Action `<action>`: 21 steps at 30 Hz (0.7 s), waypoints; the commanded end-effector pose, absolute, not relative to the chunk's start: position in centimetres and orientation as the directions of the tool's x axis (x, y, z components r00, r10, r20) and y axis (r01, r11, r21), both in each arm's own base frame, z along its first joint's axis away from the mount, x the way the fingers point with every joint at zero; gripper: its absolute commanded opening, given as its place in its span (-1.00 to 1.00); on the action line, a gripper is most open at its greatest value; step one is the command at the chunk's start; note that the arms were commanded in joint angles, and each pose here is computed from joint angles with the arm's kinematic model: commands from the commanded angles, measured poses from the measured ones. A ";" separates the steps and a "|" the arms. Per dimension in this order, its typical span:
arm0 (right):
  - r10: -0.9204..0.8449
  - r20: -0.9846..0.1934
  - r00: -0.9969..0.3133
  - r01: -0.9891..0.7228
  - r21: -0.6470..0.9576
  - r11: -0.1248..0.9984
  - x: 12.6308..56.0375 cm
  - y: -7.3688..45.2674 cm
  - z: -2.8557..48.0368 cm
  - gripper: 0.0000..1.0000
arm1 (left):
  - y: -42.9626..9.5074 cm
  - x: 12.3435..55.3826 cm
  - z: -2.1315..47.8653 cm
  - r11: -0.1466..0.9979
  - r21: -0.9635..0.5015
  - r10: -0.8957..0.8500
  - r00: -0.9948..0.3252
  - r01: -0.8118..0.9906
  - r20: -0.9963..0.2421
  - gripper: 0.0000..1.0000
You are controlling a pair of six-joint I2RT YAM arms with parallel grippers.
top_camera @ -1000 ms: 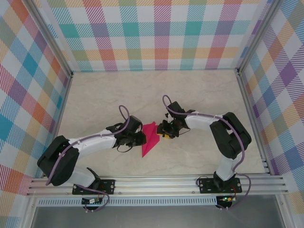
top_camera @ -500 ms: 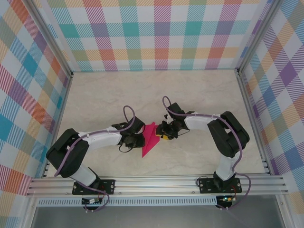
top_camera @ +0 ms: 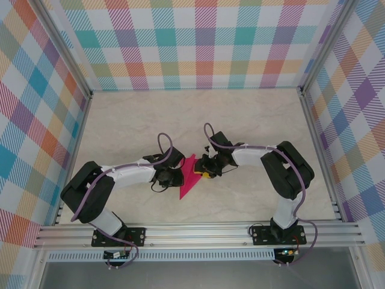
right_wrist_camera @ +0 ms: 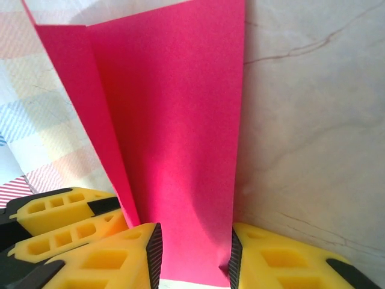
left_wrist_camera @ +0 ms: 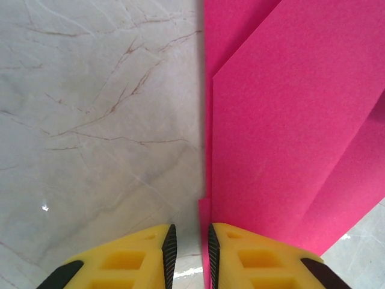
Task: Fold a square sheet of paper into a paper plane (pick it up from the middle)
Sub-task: Turn over the paper at the center of the table.
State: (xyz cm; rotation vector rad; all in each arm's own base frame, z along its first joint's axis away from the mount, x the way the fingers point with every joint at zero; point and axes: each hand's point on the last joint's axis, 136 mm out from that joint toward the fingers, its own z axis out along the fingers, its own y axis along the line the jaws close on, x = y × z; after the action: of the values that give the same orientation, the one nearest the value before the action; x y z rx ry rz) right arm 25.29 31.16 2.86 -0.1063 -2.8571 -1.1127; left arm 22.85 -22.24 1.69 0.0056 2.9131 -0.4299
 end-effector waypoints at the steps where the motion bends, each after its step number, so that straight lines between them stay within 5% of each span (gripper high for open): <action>1: 0.010 0.109 -0.994 0.084 0.709 0.700 24.9 32.0 3.0 -0.27 | -22.7 22.7 0.7 0.959 -0.278 -0.002 -0.984 0.048 -0.177 -0.52; 21: 0.073 0.045 -0.996 0.080 0.798 0.597 23.5 33.4 4.6 0.02 | -22.4 23.0 1.3 0.958 -0.285 -0.056 -0.978 0.005 -0.203 -0.61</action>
State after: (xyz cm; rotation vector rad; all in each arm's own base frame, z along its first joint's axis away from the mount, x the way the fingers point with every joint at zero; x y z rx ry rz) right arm 23.45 33.16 3.55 -0.1230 -2.7965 -1.3270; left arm 22.93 -22.03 1.68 -0.0316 2.9152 -0.4116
